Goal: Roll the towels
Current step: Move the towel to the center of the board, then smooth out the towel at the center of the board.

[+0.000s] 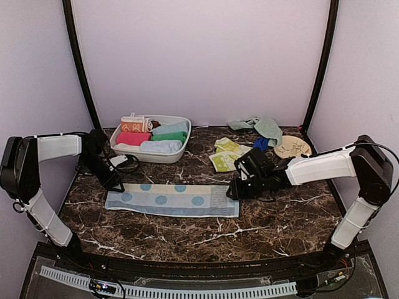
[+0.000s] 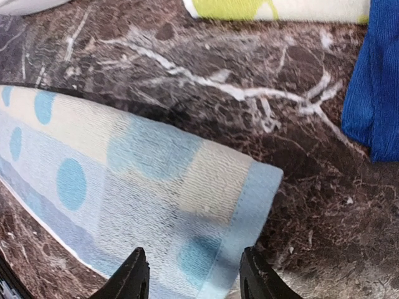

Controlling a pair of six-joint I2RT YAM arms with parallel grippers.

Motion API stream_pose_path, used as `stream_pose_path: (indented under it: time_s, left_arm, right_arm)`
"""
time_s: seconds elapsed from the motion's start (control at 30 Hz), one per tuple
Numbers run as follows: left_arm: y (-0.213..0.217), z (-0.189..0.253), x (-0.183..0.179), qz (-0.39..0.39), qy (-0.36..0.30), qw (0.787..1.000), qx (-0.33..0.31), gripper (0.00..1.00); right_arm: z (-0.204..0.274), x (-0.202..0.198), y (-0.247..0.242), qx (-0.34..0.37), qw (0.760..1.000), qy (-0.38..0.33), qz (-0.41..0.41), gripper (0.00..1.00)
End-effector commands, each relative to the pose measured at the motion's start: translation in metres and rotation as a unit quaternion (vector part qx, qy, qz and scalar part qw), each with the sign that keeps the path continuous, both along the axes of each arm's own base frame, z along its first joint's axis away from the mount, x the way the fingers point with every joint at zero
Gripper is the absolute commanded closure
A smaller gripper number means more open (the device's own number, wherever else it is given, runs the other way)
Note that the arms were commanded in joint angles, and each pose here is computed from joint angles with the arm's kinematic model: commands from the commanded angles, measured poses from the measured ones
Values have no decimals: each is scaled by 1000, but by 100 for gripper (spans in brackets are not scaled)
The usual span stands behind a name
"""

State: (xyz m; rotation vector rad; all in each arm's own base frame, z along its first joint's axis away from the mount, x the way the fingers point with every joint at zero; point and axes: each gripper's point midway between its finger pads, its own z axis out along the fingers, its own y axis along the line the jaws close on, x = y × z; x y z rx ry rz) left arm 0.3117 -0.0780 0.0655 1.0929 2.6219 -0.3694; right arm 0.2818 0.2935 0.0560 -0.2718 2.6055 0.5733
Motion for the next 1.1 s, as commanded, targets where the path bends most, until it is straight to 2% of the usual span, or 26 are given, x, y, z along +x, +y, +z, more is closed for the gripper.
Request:
stream_pose_path:
  time_s: [0.0,0.2,0.37,0.47,0.53,0.8,1.07]
  left_arm:
    - [-13,-26,-26,-23,36,999,8,49]
    - [-16,-25,-27,-41,38,998,4,48]
    - [-26,-11,-49,-97,22,995,-14,46]
    - [-27,-18,-65,-123,27,992,0,45]
    - [-22,-27,-70,-130,24,991,19,45]
    - [5,-63,-79,-149,20,984,99,47]
    - [18,-80,-82,-157,12,978,135,50]
  right_arm:
    - [-11,-12,-5,-21,1000,11,6,50]
    - [-13,-21,-7,2,1000,29,-5,53]
    - [-19,-18,-2,34,998,55,-4,65]
    - [-21,-14,1,45,996,75,-5,83]
    - [-15,-9,0,55,995,77,-14,100]
    - [36,9,10,118,991,64,-21,100]
    - [36,32,10,119,990,68,-29,100]
